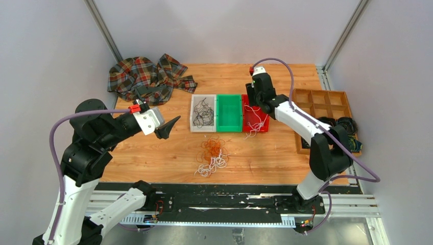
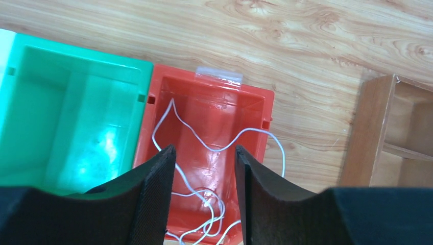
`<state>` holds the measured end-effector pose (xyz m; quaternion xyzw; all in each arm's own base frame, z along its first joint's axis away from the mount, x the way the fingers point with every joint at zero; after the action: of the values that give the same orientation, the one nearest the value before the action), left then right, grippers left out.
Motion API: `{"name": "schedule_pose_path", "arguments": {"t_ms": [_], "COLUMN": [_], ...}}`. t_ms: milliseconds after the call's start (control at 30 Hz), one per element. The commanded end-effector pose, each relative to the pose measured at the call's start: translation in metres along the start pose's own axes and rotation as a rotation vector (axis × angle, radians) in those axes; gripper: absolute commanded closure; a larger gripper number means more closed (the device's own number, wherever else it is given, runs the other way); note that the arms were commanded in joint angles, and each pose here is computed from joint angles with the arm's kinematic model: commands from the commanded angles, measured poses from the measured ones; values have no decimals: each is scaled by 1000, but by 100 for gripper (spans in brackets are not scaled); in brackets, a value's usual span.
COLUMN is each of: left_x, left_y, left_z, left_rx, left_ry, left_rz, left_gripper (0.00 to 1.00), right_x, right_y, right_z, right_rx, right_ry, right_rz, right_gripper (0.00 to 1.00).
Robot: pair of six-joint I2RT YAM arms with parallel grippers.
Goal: Untangle the cables
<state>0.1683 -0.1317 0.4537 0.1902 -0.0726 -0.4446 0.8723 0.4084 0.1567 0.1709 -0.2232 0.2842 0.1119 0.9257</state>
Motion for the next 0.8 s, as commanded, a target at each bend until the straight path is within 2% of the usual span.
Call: {"name": "schedule_pose_path", "arguments": {"t_ms": [0, 233, 467, 633, 767], "left_x": [-7, -7, -3, -1, -1], "left_y": [1, 1, -1, -2, -1], "left_z": [13, 11, 5, 6, 6], "left_rx": [25, 28, 23, 19, 18], "left_ry": [-35, -31, -17, -18, -19], "left_rz": [9, 12, -4, -15, -11], "left_gripper": [2, 2, 2, 2, 2], "right_x": [-15, -43, -74, -72, -66], "right_y": [-5, -9, 2, 18, 28], "right_z": [19, 4, -45, -83, -91], "right_rx": [87, 171, 251, 271, 268], "right_ry": [-50, -47, 22, 76, 105], "right_rz": [30, 6, 8, 32, 62], "right_gripper": [55, 52, 51, 57, 62]}}
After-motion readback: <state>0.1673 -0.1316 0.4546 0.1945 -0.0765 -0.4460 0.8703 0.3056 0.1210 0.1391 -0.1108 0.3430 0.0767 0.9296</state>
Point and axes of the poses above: each gripper's point midway between its finger pads, its own x axis out along the fingers, its own y axis along the line the jaws close on, z = x × y, the point moved 3 cm from there along -x, back along the fingers, and after that the axes turned 15 degrees about -x, right-handed, at the moved point
